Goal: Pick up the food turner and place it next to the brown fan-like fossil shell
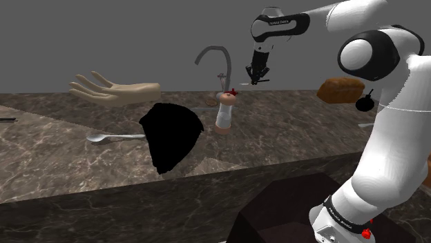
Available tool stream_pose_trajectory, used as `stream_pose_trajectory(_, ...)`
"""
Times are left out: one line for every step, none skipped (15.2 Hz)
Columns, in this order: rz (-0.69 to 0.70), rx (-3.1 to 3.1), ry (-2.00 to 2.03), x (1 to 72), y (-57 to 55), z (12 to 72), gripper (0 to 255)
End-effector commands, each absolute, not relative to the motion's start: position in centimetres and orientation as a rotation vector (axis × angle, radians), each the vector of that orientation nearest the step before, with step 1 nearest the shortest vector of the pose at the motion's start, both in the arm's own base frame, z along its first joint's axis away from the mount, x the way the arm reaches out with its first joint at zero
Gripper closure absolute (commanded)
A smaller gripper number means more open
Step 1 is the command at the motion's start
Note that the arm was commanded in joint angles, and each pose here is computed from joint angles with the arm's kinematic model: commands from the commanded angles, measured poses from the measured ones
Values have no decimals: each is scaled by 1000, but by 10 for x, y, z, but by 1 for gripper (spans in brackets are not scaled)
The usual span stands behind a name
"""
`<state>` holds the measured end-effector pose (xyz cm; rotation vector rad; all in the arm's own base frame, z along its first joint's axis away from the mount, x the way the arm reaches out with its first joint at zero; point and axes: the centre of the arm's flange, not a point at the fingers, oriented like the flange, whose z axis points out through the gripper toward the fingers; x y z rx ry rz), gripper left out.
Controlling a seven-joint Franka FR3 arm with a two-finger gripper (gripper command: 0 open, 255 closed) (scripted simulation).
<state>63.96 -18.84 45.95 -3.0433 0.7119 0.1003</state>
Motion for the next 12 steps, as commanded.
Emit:
stream_pose_trajectory(101, -3043, 712, 640, -188, 470, 255)
stream_pose_trajectory(101, -3043, 712, 640, -188, 476, 255)
stream_pose_trajectory(101, -3043, 712, 640, -188, 481, 255)
stream_pose_trajectory(101, -3043, 712, 640, -188, 486, 255)
stream_pose_trajectory(101, -3043, 712, 640, -188, 492, 255)
stream_pose_trajectory(101, -3043, 712, 640, -188, 497, 255)
stream_pose_trajectory(101, -3043, 712, 640, -188, 497, 255)
stream_pose_trajectory(101, -3043, 712, 632, -178, 497, 255)
stream_pose_trajectory(101, -3043, 712, 624, -167, 497, 255)
stream_pose_trajectory(101, -3043, 712, 616, -156, 497, 255)
stream_pose_trajectory(101, -3043, 712, 608, -146, 497, 255)
stream_pose_trajectory(101, -3043, 712, 600, -135, 497, 255)
